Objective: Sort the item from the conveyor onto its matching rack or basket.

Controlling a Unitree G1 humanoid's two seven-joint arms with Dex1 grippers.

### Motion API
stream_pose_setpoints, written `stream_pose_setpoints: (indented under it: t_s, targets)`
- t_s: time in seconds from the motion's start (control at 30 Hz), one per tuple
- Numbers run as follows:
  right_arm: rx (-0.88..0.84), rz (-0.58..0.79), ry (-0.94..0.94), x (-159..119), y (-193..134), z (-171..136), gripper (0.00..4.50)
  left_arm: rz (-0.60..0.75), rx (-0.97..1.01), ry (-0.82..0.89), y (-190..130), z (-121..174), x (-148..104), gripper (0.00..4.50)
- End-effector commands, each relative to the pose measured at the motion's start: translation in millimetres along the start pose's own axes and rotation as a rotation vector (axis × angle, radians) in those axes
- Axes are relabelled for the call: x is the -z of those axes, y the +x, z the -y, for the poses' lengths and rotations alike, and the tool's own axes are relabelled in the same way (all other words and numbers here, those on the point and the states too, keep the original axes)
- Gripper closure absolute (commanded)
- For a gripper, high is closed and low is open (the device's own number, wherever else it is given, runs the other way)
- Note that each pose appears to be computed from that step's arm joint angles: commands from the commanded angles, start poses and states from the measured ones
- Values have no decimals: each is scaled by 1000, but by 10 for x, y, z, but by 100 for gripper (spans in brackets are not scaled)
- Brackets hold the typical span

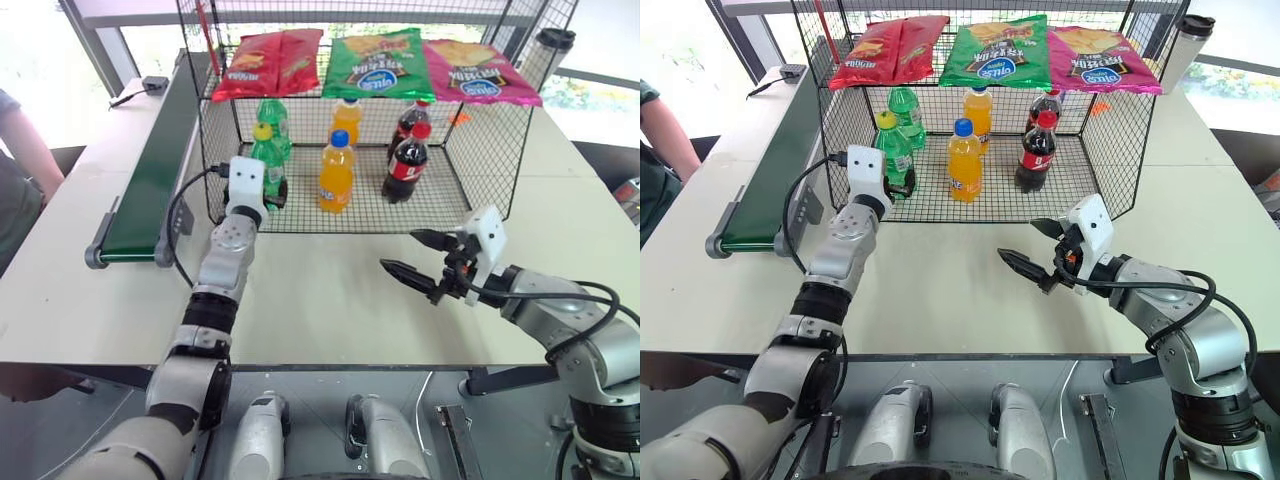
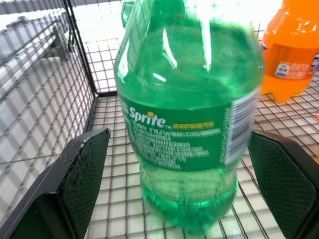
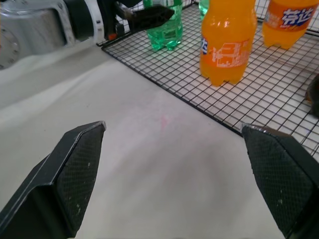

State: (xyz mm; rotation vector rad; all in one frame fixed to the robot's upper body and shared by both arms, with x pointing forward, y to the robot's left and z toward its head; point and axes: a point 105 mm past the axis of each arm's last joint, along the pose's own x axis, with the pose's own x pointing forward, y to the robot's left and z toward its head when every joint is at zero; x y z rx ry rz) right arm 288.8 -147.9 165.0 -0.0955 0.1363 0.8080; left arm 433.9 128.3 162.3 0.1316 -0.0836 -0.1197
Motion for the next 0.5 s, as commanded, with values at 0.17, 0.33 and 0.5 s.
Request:
stream_pose_setpoints:
  t_s: [0.17,0.33,0.5]
  targets:
    - [0,42,-21,-97,-35,-18,0,76,175,38,-364,4,-391,3]
    - [7,36,-5,-66,-66,10,0,27,320,15,-851,-133,-421,3]
    - [-9,43,19,-31,-15,18,0,-42,338,12,-1178,-332,-278,3]
